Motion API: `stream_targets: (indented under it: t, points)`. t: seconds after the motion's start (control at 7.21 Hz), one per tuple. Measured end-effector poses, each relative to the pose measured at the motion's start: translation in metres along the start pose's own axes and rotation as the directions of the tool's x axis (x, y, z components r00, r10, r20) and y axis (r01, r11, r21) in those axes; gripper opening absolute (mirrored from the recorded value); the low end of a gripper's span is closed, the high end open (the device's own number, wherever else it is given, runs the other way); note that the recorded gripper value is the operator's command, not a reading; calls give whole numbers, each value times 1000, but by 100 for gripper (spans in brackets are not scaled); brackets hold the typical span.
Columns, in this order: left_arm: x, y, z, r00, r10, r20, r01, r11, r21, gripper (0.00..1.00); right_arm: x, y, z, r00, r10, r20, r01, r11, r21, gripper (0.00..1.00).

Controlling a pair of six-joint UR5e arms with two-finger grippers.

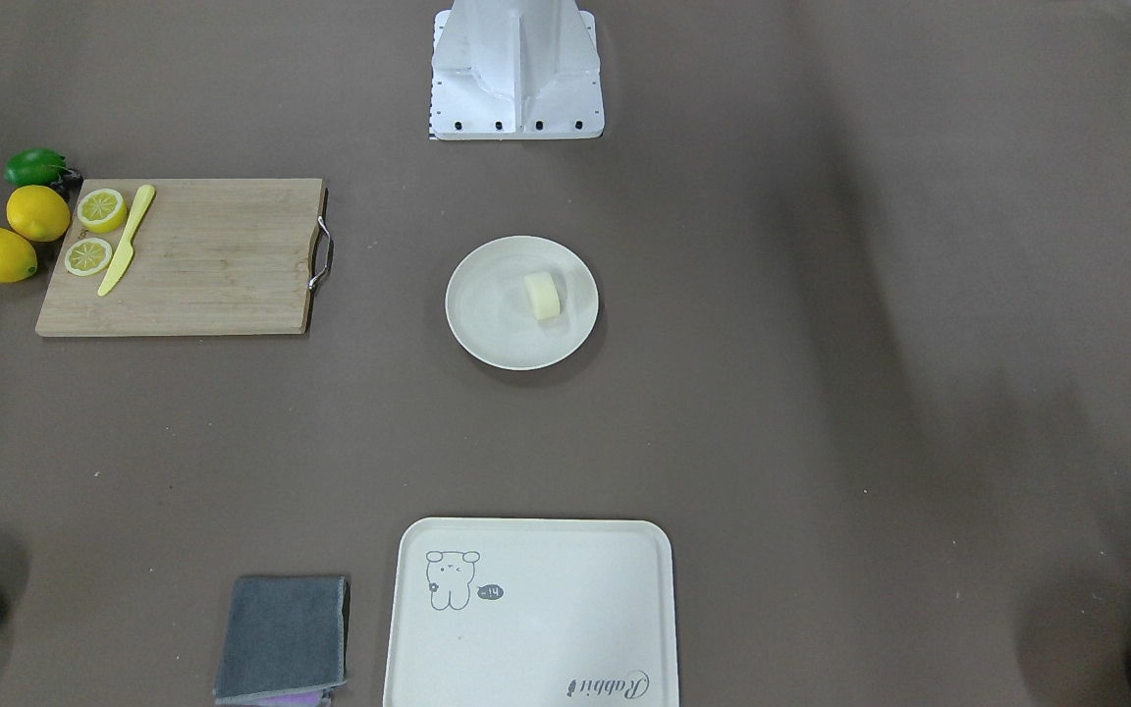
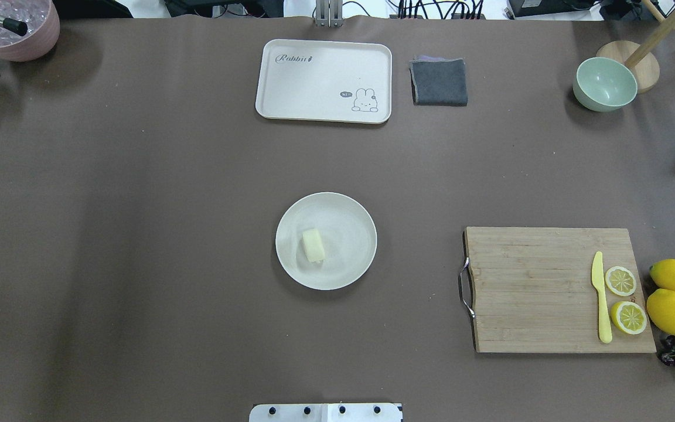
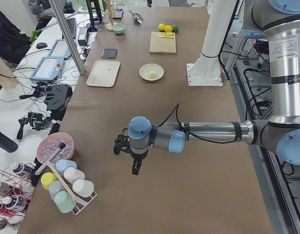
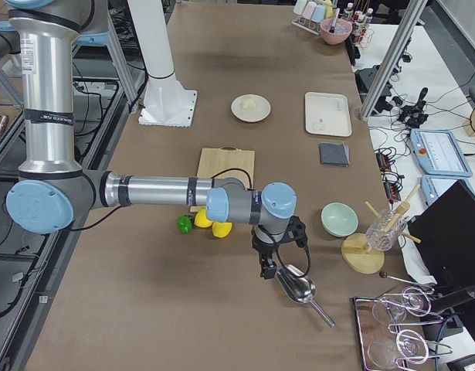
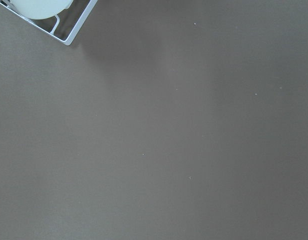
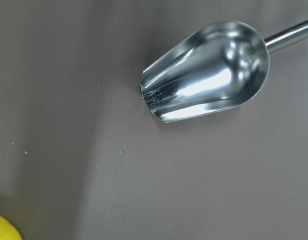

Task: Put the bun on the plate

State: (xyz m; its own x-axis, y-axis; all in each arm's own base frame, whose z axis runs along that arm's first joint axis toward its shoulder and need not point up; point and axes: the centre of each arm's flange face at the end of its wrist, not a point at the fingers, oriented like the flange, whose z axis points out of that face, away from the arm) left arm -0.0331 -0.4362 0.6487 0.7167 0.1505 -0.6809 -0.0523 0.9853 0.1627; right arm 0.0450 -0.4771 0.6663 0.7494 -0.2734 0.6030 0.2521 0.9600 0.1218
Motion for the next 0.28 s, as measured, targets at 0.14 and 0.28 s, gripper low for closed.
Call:
stream_targets:
  t: [0.14, 0.28]
  points:
    - [0, 0, 0, 1000, -1, 0, 1, 1000, -1, 97, 0, 0, 0, 1000, -1, 0, 1, 1000, 1, 100]
    - [0, 1, 0, 1000, -2, 1, 2, 1000, -1, 97, -1, 0, -1, 1000, -1, 0, 1, 1000, 2, 100]
